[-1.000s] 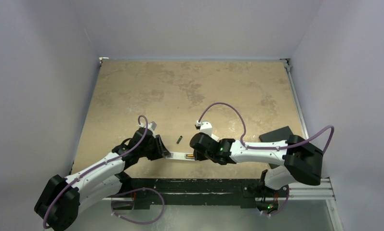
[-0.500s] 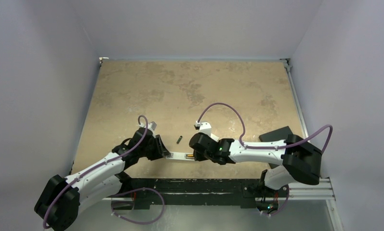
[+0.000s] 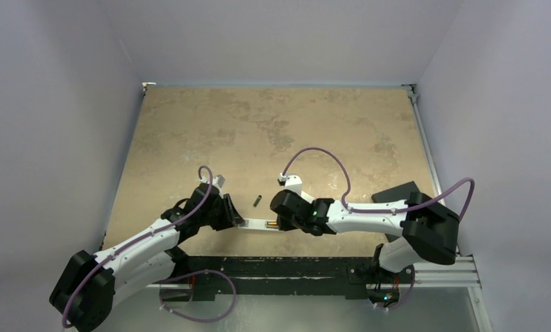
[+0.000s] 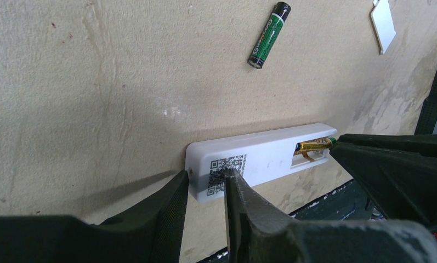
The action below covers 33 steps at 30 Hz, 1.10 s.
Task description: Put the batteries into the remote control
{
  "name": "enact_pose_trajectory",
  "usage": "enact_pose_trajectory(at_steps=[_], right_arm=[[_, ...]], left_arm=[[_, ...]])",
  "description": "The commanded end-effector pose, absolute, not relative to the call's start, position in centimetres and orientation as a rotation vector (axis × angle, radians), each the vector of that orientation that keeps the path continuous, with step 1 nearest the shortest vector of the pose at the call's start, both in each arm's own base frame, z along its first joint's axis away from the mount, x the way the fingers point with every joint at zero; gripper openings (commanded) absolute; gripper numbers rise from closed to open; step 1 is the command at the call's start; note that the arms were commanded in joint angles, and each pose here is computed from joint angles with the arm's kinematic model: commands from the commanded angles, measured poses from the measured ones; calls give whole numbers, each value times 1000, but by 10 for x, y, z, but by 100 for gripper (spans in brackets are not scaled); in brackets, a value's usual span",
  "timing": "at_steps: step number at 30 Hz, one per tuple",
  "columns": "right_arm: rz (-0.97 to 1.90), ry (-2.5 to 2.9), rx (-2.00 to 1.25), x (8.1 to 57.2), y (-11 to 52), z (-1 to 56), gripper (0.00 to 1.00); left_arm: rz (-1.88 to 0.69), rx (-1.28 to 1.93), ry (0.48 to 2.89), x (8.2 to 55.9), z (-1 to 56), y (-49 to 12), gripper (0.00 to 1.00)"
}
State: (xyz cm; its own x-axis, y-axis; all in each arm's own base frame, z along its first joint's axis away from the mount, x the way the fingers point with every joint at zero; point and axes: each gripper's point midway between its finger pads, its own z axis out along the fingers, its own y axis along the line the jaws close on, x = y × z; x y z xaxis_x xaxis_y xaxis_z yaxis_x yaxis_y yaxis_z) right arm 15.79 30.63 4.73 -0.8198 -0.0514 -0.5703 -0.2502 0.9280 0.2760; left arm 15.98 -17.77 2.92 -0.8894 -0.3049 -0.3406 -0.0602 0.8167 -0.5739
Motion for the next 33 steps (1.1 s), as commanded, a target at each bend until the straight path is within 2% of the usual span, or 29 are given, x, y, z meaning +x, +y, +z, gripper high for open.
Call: enact_pose_trajectory(at_steps=[1,18,33], right_arm=[[538,2479,-183,164,325,61,21],[551,2501,-198,161,331,51,17],[401,2515,-250,163,320,34,8]], left_arm=[[-848,-237,2543,164,39,-187,29],[-851,-234,2539,165,40,-187,29],[-854,-230,2535,165,41,-187,29]])
